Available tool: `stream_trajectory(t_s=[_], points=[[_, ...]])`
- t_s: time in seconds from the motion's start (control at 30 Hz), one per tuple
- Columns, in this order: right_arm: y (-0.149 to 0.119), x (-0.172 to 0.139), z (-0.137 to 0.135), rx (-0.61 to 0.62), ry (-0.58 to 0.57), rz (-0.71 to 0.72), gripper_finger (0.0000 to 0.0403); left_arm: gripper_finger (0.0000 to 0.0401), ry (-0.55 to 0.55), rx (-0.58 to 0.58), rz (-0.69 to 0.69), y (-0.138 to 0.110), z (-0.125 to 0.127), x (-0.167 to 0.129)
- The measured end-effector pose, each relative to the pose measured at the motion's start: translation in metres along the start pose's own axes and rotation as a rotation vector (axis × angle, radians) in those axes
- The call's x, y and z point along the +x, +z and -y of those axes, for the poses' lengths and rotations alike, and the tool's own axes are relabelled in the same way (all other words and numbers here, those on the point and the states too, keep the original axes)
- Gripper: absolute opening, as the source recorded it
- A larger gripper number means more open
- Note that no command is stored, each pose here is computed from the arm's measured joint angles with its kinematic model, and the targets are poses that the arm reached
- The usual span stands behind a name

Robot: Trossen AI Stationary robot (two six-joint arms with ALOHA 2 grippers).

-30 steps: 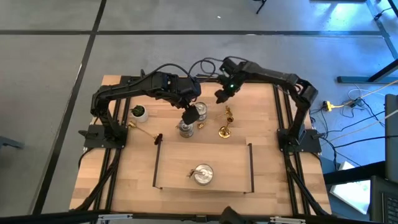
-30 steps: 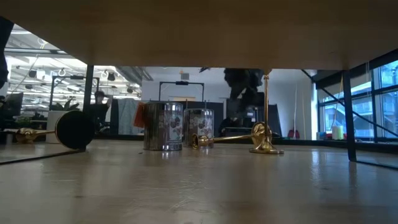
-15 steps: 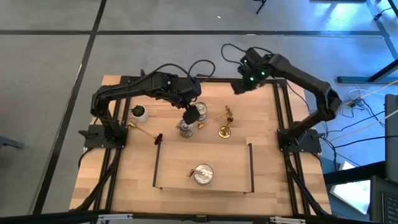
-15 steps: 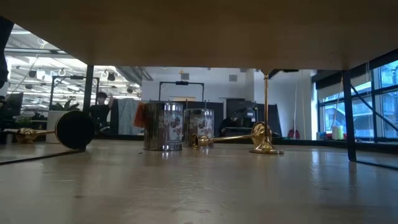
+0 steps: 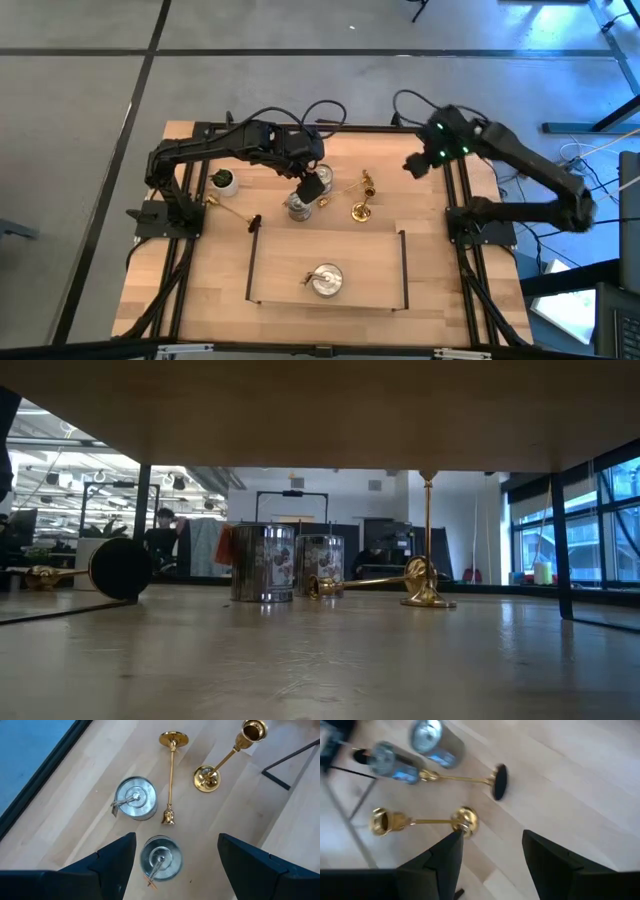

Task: Pick & Place candle stick holders
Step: Adjust the shelf

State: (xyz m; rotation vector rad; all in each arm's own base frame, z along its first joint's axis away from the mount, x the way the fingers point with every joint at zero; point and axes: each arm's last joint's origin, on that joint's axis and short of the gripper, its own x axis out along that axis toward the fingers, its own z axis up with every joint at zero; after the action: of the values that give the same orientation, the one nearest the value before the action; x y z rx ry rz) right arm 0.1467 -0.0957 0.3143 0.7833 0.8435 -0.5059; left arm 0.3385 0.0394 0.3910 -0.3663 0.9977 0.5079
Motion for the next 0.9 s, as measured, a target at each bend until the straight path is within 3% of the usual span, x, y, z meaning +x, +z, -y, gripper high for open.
stream_trajectory(t_s=[0.23,0.57,0.77,0.9], points=[[-0.042,0.006,0.0,-0.153,0.123,0.236,0.0208,0.0278,0.002,-0.04,0.004,-0.001,0.002,0.0],[-0.092,0.056,-0.007,-0.32,0.303,0.214,0.0209,0.0278,0.013,-0.056,0.017,-0.004,0.009,-0.002],[-0.101,0.064,-0.021,-0.398,0.319,0.286,0.0209,0.0278,0.072,0.052,0.096,-0.005,0.018,-0.005],[-0.106,0.069,-0.024,-0.458,0.266,0.271,0.0213,0.0278,0.037,0.17,0.183,0.0,0.029,-0.007]])
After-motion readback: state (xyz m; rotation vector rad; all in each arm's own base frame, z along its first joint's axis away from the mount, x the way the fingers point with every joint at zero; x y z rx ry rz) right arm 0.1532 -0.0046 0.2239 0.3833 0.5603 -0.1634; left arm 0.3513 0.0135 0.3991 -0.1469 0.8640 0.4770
